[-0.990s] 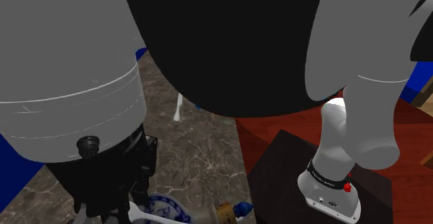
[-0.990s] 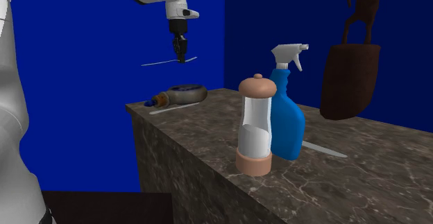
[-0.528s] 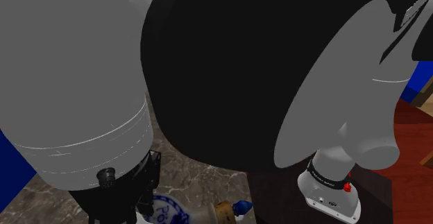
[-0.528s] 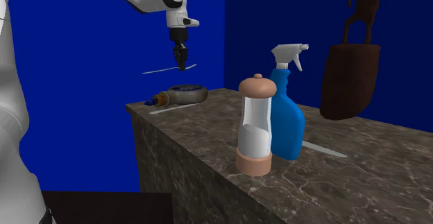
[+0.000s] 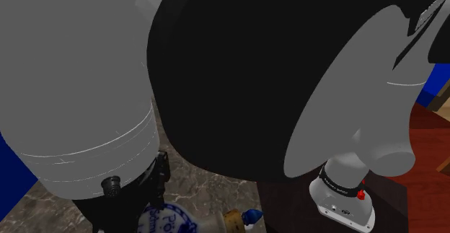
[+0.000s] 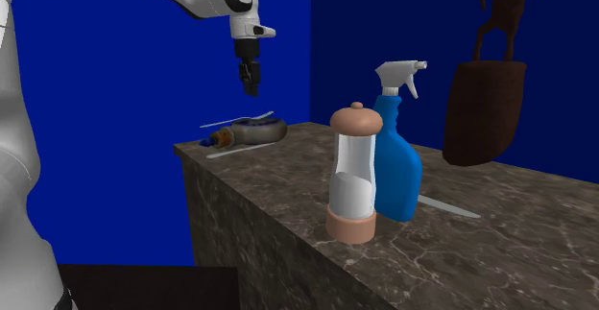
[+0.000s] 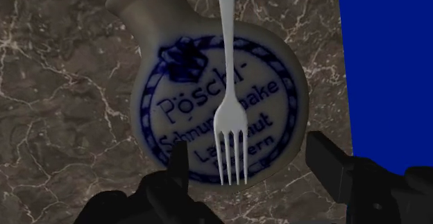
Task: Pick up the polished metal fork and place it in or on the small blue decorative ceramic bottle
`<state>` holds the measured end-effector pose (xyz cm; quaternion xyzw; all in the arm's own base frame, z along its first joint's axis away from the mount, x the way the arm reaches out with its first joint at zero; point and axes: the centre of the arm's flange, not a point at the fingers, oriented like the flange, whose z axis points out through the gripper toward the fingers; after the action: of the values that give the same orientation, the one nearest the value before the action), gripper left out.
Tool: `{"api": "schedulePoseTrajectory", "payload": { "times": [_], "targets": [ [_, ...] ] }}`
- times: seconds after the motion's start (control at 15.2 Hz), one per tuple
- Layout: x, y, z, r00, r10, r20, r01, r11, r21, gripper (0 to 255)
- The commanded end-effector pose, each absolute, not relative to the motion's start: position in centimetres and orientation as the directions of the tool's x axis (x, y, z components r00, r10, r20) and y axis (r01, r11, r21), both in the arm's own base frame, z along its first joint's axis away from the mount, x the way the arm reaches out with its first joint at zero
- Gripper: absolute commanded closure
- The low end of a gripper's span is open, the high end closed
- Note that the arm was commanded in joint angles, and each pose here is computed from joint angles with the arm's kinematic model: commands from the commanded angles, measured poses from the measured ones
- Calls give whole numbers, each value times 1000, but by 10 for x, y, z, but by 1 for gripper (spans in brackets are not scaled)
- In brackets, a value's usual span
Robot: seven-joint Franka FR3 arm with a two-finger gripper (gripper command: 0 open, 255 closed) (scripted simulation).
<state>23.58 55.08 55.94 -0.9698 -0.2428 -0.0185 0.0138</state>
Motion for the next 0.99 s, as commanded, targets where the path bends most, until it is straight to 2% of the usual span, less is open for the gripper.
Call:
{"api": "schedulePoseTrajectory", "payload": {
  "times": [0.0,0.2,0.46,0.92],
  "targets": [
    [236,551,559,881,470,43,471,-882,-18,0],
    [236,551,559,881,470,43,471,-882,-18,0],
    [234,549,609,881,470,43,471,-882,-18,0],
    [234,549,609,881,470,43,471,-882,-18,0]
  ]
}}
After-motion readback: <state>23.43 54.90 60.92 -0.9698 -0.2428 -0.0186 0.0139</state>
